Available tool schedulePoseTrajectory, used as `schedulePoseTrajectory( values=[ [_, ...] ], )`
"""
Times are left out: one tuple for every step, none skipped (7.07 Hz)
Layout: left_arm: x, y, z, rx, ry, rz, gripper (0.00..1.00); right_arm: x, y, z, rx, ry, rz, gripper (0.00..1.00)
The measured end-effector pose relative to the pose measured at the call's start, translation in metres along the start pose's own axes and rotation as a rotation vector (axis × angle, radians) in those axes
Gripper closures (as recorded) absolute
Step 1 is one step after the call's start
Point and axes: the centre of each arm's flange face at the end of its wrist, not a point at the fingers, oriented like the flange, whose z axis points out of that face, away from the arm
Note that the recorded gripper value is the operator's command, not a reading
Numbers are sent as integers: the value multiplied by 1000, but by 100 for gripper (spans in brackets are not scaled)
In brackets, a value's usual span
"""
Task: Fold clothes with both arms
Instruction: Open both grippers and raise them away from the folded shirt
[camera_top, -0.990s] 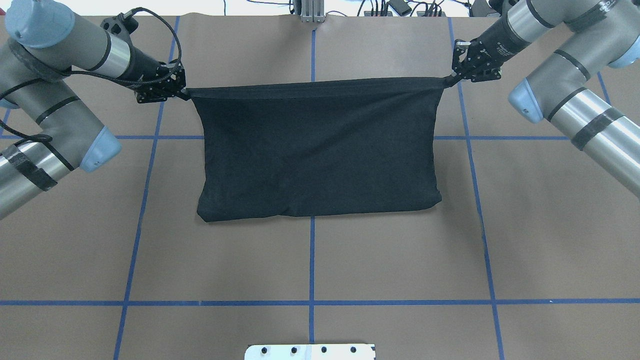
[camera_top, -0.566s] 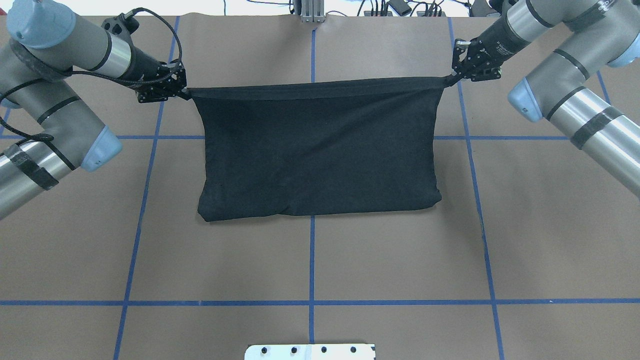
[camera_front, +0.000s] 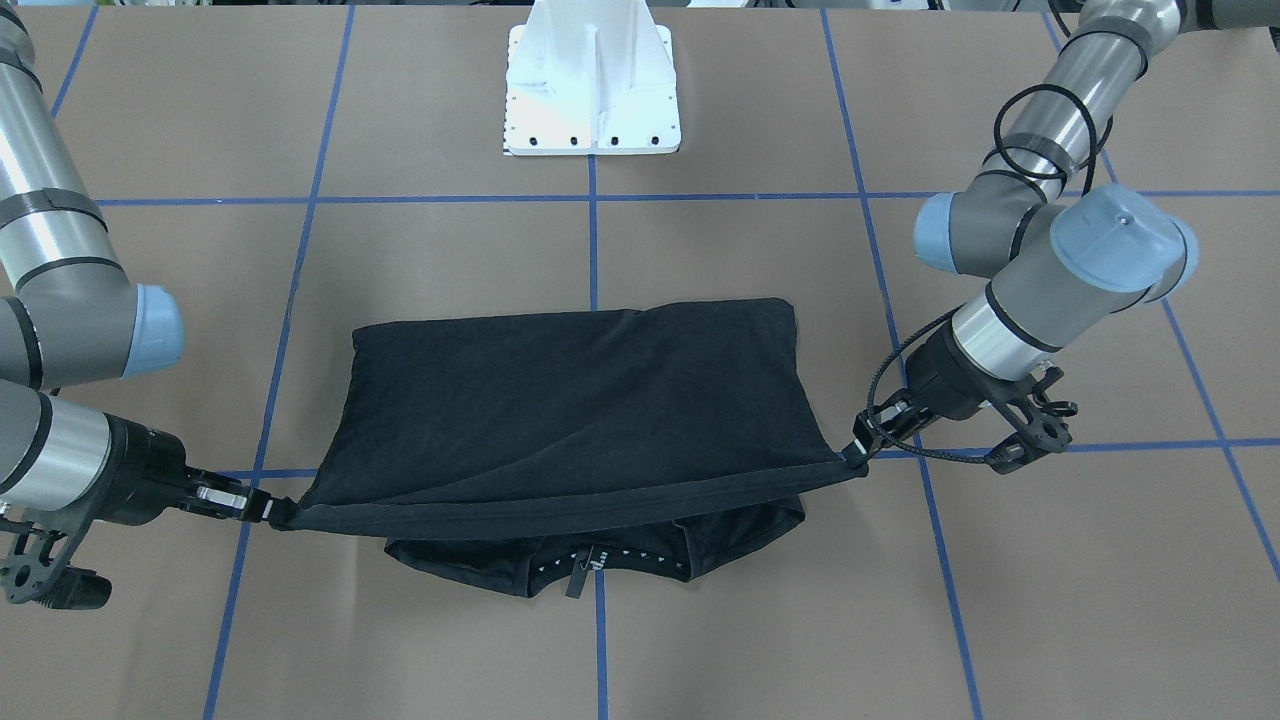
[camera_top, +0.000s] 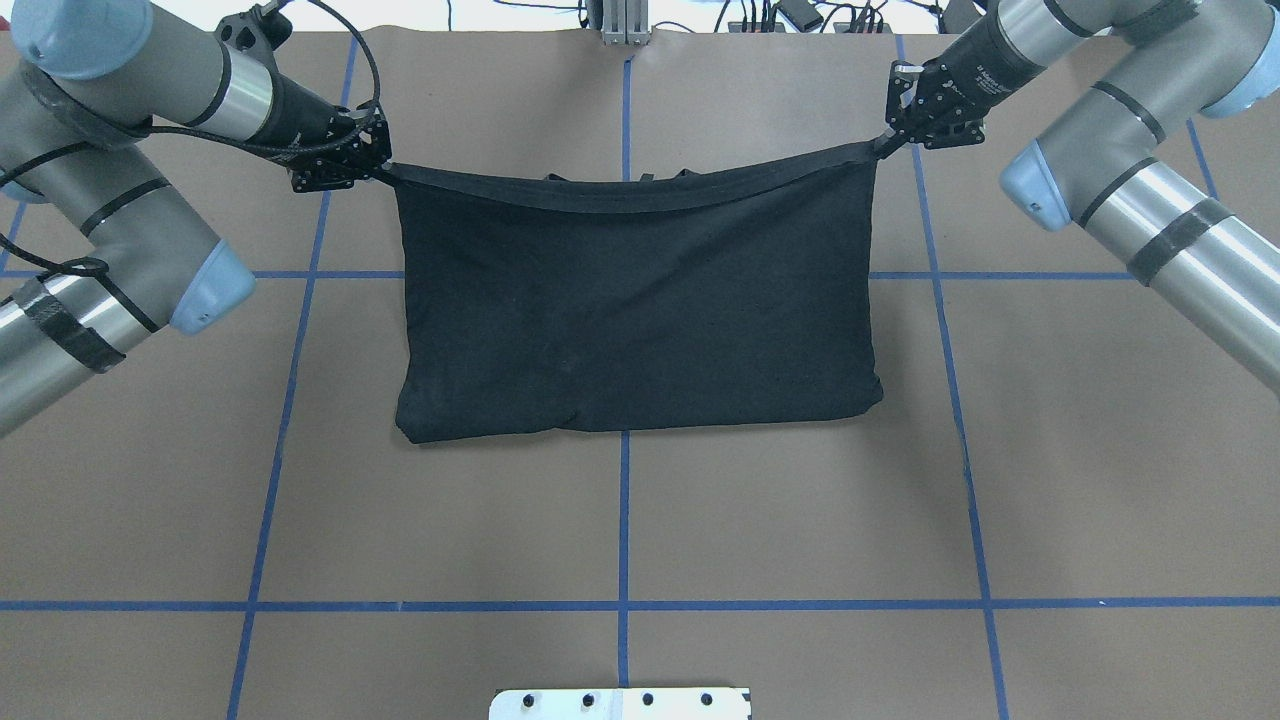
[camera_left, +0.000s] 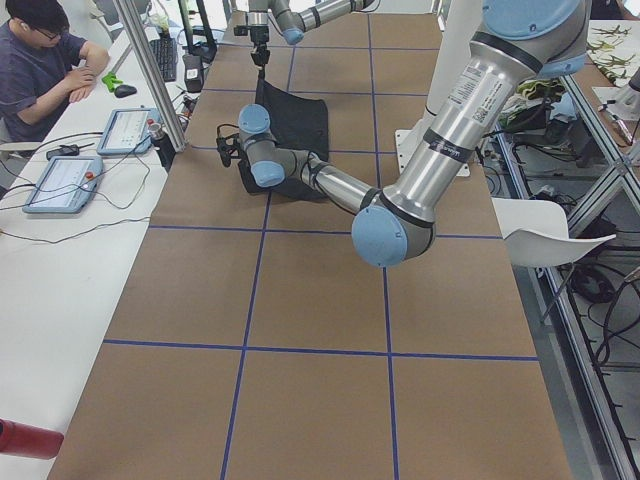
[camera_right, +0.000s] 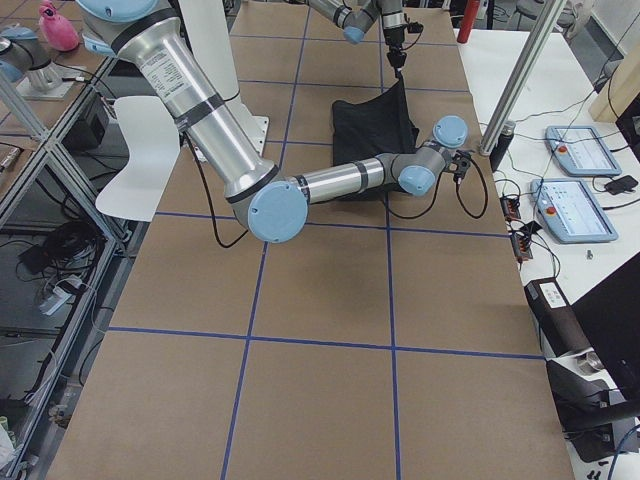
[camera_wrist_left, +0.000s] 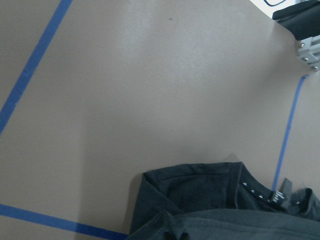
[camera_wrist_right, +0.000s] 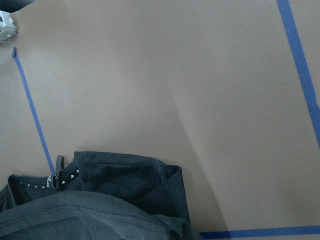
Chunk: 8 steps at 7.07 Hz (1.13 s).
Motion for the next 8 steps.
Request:
schedulePoseTrajectory(
  values=[
    [3,2,-3,1,6,7,0,-6,2,1,-3,-5,-11,0],
    [4,2,-4,4,9,12,0,-10,5,4,-6,-6,-18,0],
    [3,2,-4,6,10,13,0,-10,6,6,-7,-4,-20,0],
    [2,2,-4,8,8,14,0,-9,5,6,-6,-2,-23,0],
    [1,2,-4,9,6,15,0,-8,5,7,-8,-1,-22,0],
    [1,2,-4,9,6,16,0,-6,7,7,-11,-3,-18,0],
    [1,2,-4,9,6,16,0,-3,15,12,-23,-2,-14,0],
    [2,2,-4,10,6,16,0,2,29,21,-40,2,-3,0]
  ],
)
